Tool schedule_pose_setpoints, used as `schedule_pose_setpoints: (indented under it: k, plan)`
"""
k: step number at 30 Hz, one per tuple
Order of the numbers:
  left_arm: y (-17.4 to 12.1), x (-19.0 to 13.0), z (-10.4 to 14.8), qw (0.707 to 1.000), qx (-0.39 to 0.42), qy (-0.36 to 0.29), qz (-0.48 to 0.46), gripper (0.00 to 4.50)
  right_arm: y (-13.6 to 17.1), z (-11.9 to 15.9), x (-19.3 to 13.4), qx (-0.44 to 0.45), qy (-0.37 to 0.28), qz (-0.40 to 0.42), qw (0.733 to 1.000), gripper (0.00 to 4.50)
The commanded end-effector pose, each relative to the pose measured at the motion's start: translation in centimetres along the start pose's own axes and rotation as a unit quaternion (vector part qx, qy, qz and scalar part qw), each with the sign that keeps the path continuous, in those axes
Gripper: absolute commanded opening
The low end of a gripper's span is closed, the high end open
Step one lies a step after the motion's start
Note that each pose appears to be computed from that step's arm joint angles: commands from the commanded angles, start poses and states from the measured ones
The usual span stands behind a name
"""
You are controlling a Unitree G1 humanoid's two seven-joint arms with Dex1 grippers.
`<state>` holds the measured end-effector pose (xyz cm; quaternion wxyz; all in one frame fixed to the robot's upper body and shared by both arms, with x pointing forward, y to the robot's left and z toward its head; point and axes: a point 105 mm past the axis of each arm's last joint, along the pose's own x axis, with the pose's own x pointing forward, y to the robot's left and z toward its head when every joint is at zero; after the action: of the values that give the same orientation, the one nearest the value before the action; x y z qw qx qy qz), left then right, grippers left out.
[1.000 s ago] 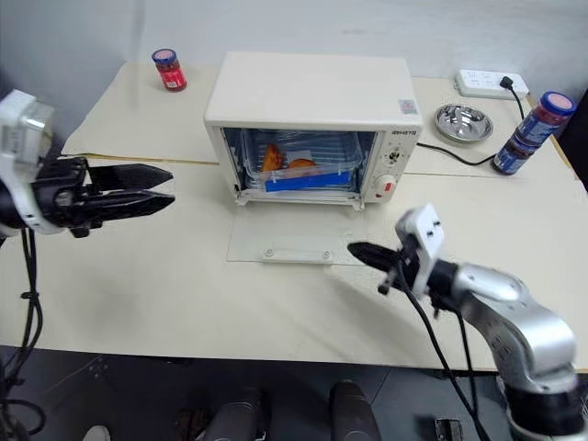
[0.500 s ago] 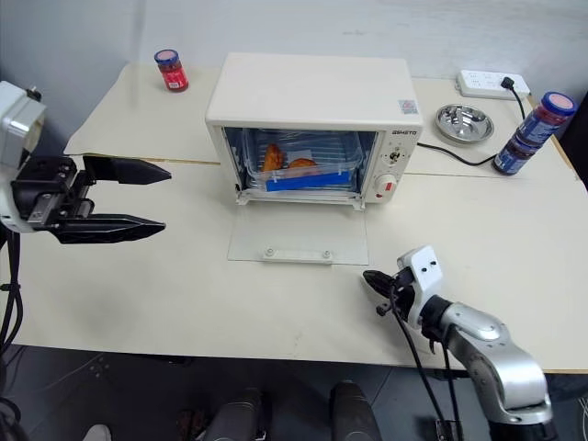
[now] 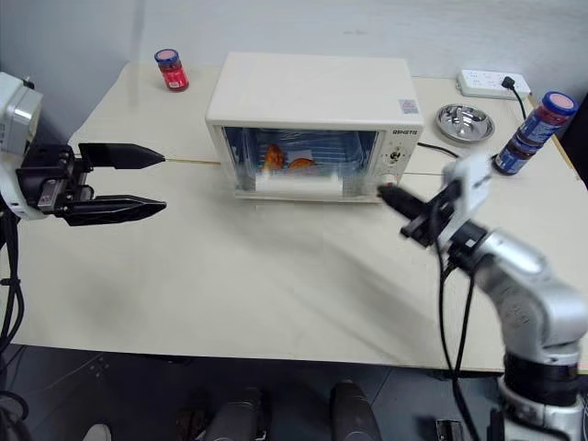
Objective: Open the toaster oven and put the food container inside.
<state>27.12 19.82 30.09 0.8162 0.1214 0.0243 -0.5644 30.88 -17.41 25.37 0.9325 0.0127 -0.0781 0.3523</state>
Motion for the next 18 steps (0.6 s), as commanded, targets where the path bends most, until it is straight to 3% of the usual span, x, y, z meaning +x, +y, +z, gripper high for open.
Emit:
schedule_pose_setpoints:
  k: [1, 2, 5, 16, 18]
  plan:
    - [0.5, -0.9, 1.1, 0.999, 0.025, -0.015, 0.026, 4.46, -0.8, 2.2, -0.5, -0.011, -0.009, 0.010, 1.000, 0.00]
    - [0.7, -1.0, 1.0, 0.999, 0.025, -0.015, 0.030, 4.46, -1.1, 2.4, -0.6, -0.013, -0.006, 0.010, 1.000, 0.00]
    - [1.3, -1.5, 1.0, 0.998, 0.022, -0.023, 0.048, 4.50, -2.1, 2.7, -1.8, -0.014, 0.033, 0.029, 0.999, 0.61]
    - [2.0, -3.3, 0.8, 0.997, 0.027, -0.005, 0.078, 4.50, -3.6, 4.1, -7.0, -0.034, 0.128, 0.087, 0.987, 4.27]
    - [2.0, -3.6, 0.9, 0.996, 0.027, -0.005, 0.081, 4.50, -3.8, 4.3, -7.4, -0.039, 0.132, 0.085, 0.987, 4.44]
